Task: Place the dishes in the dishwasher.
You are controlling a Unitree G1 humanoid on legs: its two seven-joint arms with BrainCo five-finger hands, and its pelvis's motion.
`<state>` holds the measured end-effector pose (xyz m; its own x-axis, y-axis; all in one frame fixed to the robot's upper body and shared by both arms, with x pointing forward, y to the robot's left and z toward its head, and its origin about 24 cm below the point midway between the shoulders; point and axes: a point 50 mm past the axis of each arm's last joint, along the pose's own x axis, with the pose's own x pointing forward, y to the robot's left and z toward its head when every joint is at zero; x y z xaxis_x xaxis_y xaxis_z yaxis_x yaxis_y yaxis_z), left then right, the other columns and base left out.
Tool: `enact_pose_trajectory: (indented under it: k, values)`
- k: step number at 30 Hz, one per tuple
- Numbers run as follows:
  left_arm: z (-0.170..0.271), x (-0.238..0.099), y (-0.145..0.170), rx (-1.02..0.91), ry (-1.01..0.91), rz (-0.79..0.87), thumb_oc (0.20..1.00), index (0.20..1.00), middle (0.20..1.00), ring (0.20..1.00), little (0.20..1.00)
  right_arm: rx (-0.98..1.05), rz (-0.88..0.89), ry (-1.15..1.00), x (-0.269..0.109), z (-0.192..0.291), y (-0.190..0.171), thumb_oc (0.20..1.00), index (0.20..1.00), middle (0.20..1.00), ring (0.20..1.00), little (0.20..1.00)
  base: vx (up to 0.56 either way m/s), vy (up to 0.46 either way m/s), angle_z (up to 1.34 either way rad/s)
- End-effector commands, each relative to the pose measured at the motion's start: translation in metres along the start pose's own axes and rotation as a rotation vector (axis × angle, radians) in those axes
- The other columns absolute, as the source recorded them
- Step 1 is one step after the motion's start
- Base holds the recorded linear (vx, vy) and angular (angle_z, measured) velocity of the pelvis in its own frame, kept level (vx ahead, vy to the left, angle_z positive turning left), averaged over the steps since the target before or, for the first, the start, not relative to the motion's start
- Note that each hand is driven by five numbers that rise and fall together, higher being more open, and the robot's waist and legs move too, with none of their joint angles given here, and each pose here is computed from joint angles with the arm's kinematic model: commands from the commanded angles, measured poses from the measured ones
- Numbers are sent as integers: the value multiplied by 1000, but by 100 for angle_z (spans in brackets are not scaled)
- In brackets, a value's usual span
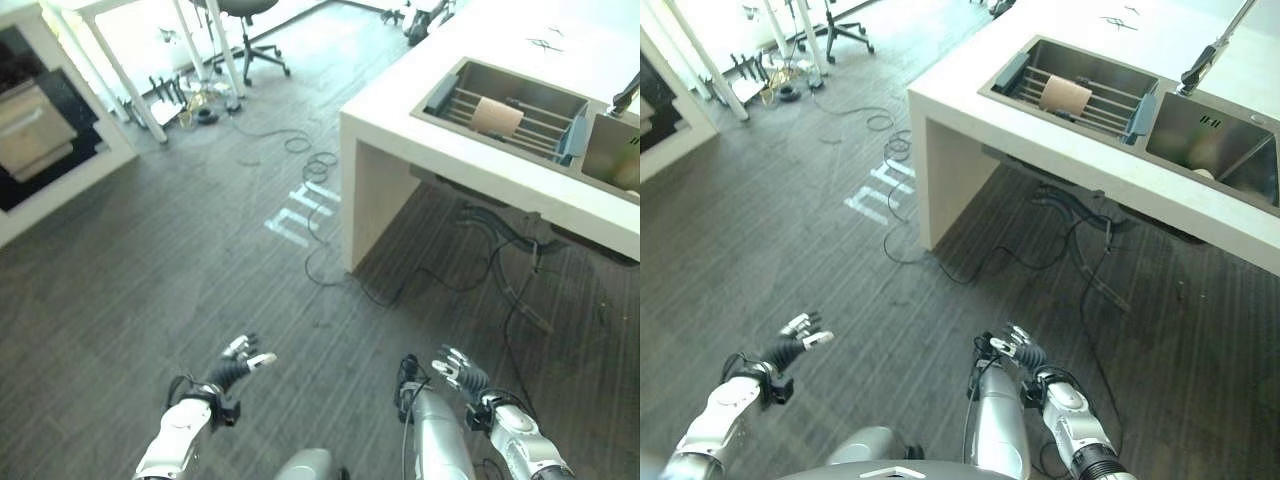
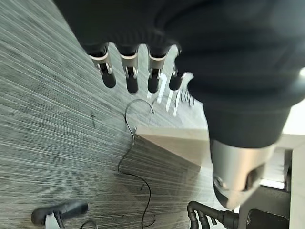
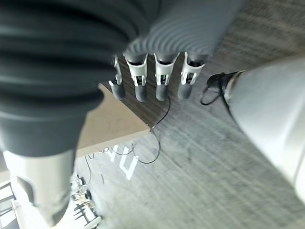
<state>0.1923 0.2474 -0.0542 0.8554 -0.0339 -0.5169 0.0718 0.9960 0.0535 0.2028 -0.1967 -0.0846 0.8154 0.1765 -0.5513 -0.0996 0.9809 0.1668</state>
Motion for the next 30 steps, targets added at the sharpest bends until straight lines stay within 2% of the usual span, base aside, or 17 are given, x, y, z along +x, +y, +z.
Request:
enact_pose_trajectory:
  k: [1, 7, 13, 18, 20, 25, 30]
  values:
    - [21, -3, 2, 67, -128, 31, 1000, 1000, 1000, 1000, 1000, -82, 64, -105, 8, 33, 1, 1000, 1000, 1000, 1000, 1000, 517, -303, 0]
    - [15, -1, -2, 42, -103, 15, 1000, 1000, 1000, 1000, 1000, -147, 62, -86, 6, 35, -4, 1000, 1000, 1000, 1000, 1000, 388, -275, -38]
    - [-7, -6, -8, 21, -70, 55, 1000, 1000, 1000, 1000, 1000, -133, 9, -73, 9, 29, -9, 1000, 1000, 1000, 1000, 1000, 256, 51, -76]
    - [-8, -7, -5, 25, -76, 77, 1000, 1000, 1000, 1000, 1000, -104, -40, -75, 7, 22, -18, 1000, 1000, 1000, 1000, 1000, 108, 77, -80]
    - [-29, -8, -2, 45, -21, 124, 1000, 1000, 1000, 1000, 1000, -79, -54, -44, 4, 10, -19, 1000, 1000, 1000, 1000, 1000, 124, 110, -2]
    - [-48, -8, -4, 56, 32, 150, 1000, 1000, 1000, 1000, 1000, -15, -115, 30, 2, -12, -24, 1000, 1000, 1000, 1000, 1000, 57, 43, -1]
    - [-75, -17, -5, 43, 124, 184, 1000, 1000, 1000, 1000, 1000, 2, -150, 48, 6, -16, -25, 1000, 1000, 1000, 1000, 1000, 37, -18, -18]
